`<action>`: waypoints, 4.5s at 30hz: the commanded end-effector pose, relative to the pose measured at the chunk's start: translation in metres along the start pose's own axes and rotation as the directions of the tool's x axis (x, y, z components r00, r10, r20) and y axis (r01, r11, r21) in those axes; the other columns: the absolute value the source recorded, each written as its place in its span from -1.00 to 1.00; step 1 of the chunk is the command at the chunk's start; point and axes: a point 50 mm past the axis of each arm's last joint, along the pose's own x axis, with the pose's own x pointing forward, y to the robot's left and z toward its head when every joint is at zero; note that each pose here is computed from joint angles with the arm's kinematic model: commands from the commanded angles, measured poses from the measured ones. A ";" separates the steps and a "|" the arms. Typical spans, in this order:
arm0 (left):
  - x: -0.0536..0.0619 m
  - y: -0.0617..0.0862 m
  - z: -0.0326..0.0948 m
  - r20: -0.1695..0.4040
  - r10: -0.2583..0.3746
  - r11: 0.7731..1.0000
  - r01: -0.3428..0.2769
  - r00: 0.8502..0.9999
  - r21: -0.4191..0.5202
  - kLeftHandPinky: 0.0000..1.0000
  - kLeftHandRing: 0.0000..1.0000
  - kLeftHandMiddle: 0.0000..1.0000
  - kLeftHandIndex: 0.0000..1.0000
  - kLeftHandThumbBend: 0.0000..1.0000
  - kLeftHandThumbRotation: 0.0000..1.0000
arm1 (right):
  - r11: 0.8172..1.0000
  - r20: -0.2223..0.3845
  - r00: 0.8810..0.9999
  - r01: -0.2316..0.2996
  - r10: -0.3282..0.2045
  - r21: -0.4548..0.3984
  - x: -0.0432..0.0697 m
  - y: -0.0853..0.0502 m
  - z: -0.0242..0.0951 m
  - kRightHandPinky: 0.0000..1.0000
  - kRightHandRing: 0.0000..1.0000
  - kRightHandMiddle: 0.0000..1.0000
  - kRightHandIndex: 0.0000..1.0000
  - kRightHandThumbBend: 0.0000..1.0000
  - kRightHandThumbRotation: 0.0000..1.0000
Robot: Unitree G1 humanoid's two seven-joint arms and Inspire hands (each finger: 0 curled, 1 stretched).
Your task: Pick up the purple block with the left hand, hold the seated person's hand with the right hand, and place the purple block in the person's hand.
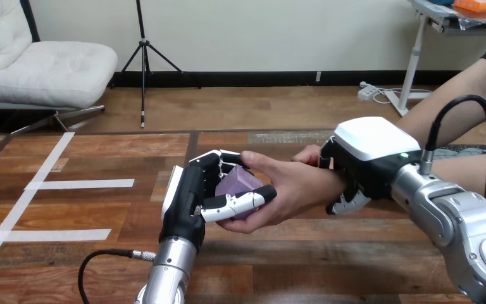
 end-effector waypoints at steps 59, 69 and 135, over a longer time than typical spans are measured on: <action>0.027 -0.033 0.033 0.118 -0.096 0.995 0.099 0.988 -0.022 -0.33 -0.21 -0.04 -0.01 0.75 -0.72 | 0.994 0.005 0.995 0.103 -0.103 -0.035 0.010 -0.033 0.002 -0.16 -0.05 0.07 0.05 0.31 -1.00; 0.027 -0.034 0.033 0.118 -0.105 0.994 0.109 0.987 -0.024 -0.33 -0.20 -0.04 -0.01 0.75 -0.73 | 0.993 0.004 0.996 0.088 -0.088 -0.075 0.010 -0.032 0.002 -0.16 -0.03 0.11 0.12 0.28 -1.00; 0.028 -0.023 0.032 0.099 -0.282 0.956 0.271 0.954 0.114 0.89 1.00 1.00 1.00 1.00 0.06 | 0.988 0.020 0.994 0.112 -0.111 -0.108 0.006 -0.020 -0.005 0.66 0.74 0.75 0.73 0.59 -1.00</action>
